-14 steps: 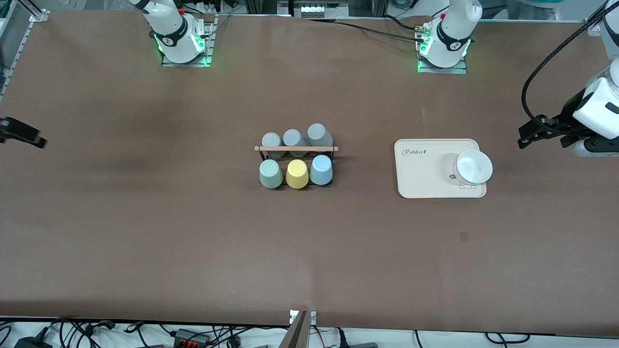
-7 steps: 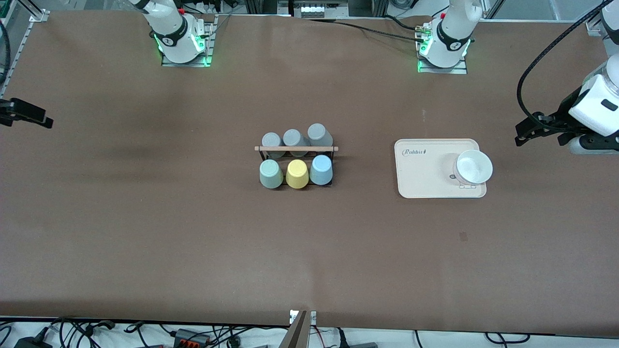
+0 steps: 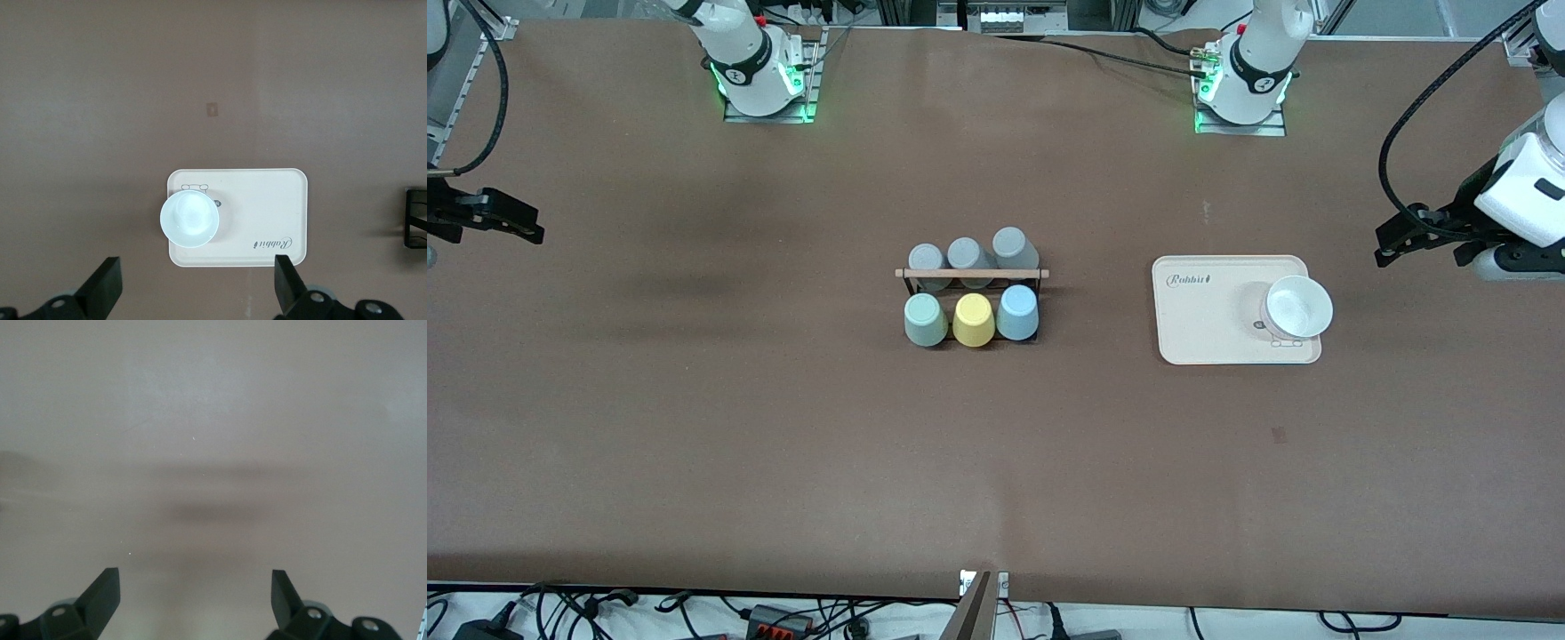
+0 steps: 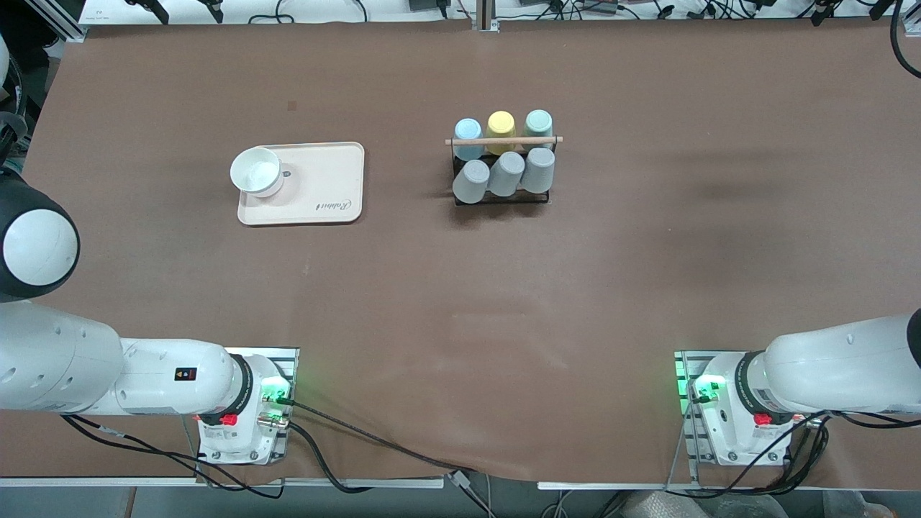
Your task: Hang scattered cups on rack with three cups
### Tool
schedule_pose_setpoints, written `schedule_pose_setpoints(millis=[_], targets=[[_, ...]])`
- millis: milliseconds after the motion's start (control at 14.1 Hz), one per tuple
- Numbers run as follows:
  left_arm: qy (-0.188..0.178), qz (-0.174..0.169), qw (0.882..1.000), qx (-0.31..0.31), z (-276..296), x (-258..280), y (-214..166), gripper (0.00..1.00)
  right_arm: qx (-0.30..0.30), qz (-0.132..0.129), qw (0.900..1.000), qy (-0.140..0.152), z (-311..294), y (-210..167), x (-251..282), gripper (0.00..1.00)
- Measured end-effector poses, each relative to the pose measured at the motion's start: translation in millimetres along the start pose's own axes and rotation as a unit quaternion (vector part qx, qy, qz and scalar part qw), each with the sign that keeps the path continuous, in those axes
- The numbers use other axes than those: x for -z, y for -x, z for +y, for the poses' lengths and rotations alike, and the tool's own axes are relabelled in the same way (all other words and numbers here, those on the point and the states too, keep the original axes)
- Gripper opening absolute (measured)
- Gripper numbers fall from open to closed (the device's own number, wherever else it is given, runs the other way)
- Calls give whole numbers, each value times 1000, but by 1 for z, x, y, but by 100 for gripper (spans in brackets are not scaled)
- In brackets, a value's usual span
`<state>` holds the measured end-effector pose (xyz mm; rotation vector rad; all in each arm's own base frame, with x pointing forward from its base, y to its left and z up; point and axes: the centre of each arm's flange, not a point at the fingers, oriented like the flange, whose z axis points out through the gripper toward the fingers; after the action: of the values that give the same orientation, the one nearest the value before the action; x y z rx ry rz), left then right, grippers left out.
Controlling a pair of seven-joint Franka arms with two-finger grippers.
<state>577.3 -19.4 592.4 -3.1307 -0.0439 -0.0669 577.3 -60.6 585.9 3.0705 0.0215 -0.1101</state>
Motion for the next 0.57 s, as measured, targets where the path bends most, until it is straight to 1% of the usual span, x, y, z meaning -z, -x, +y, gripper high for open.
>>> schedule_pose_setpoints(millis=[567], targets=[[0,0,1000,-2,2,0,0,100,-2,5,1000,0,1,9,12,100]])
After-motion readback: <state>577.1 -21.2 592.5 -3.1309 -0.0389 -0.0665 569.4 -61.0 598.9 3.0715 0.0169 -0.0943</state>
